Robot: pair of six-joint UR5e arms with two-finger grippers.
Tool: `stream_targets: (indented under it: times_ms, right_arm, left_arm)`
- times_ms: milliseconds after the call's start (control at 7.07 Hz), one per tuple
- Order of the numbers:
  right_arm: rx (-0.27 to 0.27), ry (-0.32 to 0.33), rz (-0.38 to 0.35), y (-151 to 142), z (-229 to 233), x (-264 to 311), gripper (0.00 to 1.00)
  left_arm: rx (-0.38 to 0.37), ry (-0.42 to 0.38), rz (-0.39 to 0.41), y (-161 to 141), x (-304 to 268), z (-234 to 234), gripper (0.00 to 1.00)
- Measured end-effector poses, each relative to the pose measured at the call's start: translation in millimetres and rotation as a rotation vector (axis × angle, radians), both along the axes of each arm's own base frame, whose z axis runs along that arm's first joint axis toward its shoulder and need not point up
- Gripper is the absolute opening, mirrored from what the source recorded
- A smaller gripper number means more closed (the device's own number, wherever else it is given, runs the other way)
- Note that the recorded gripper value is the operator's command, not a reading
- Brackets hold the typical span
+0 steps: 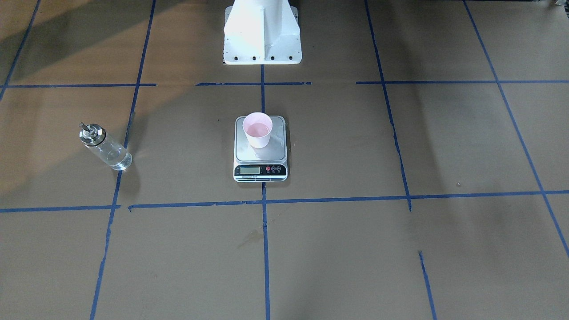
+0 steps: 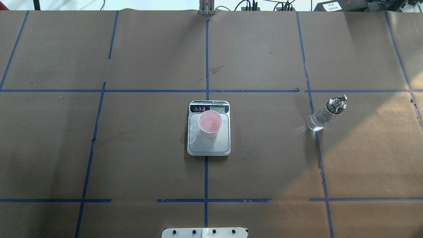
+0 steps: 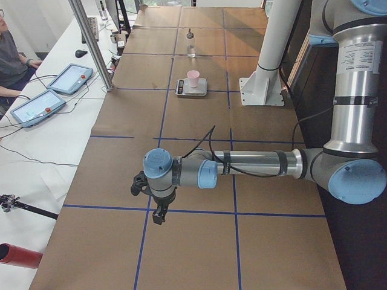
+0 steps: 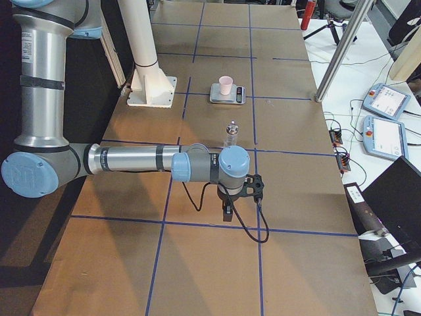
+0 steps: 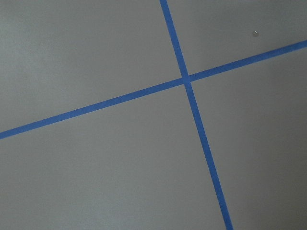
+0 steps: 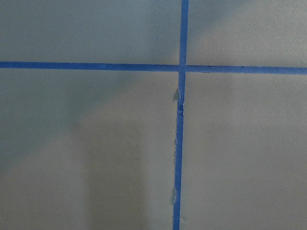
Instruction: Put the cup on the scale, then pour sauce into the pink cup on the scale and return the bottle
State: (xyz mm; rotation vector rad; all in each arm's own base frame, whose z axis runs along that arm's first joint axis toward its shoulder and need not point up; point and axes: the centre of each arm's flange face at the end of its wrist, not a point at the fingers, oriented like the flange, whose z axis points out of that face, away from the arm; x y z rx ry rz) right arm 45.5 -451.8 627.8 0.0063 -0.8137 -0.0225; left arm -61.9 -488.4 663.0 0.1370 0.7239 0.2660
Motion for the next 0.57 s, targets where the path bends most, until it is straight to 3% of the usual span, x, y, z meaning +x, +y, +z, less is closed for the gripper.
stream_targets:
  times_ms: [565]
  right_arm:
    - [0.023, 0.002, 0.004, -2, 12, 1, 1.00]
  left_arm:
    - [-0.145, 0.013, -0.192, -7, 0, -13, 1.00]
